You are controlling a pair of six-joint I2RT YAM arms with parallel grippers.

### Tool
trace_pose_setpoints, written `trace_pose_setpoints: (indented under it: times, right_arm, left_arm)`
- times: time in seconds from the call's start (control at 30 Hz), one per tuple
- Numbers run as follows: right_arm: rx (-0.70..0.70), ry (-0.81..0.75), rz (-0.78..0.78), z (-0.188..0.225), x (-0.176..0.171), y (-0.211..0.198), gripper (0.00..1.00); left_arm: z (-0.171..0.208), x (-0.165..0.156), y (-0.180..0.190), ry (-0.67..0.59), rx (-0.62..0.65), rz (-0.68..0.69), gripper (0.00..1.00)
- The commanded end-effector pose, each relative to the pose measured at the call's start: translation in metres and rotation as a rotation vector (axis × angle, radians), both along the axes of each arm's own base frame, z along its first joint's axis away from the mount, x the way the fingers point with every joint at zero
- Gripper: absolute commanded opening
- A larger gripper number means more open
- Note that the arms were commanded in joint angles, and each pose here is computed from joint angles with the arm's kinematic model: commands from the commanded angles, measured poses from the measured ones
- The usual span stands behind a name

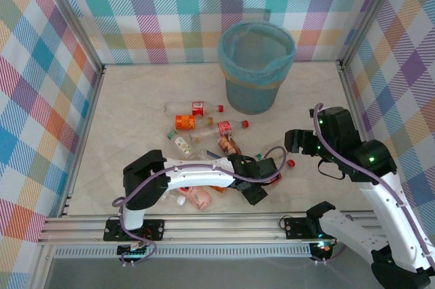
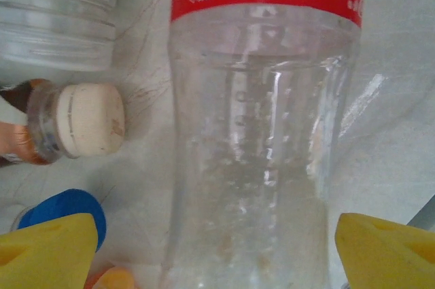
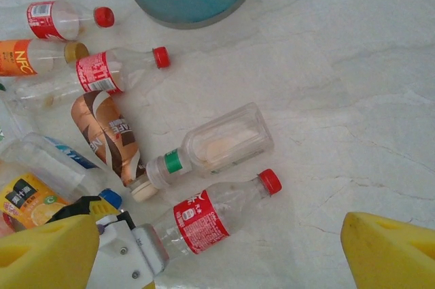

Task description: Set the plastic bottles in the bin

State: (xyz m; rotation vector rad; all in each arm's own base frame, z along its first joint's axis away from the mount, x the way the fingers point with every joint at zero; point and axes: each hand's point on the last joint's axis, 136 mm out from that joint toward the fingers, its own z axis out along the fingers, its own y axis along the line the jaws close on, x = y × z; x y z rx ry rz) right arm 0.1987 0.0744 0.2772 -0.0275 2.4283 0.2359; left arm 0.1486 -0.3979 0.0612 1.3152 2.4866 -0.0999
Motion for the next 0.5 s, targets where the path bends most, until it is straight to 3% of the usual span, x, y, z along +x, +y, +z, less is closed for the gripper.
trace_pose_setpoints:
  times: [0.0, 0.47]
  right_arm:
    - [0.017, -0.006, -0.013, -0.001, 0.002, 0.001, 0.92]
    - [0.013, -0.032, -0.014, 0.007, 0.005, 0.0, 0.92]
  left_arm:
    - [-0.005, -0.004, 0.003, 0.04, 0.035, -0.001, 0.88]
    - [0.002, -0.005, 0.001, 0.042, 0.016, -0.036, 0.67]
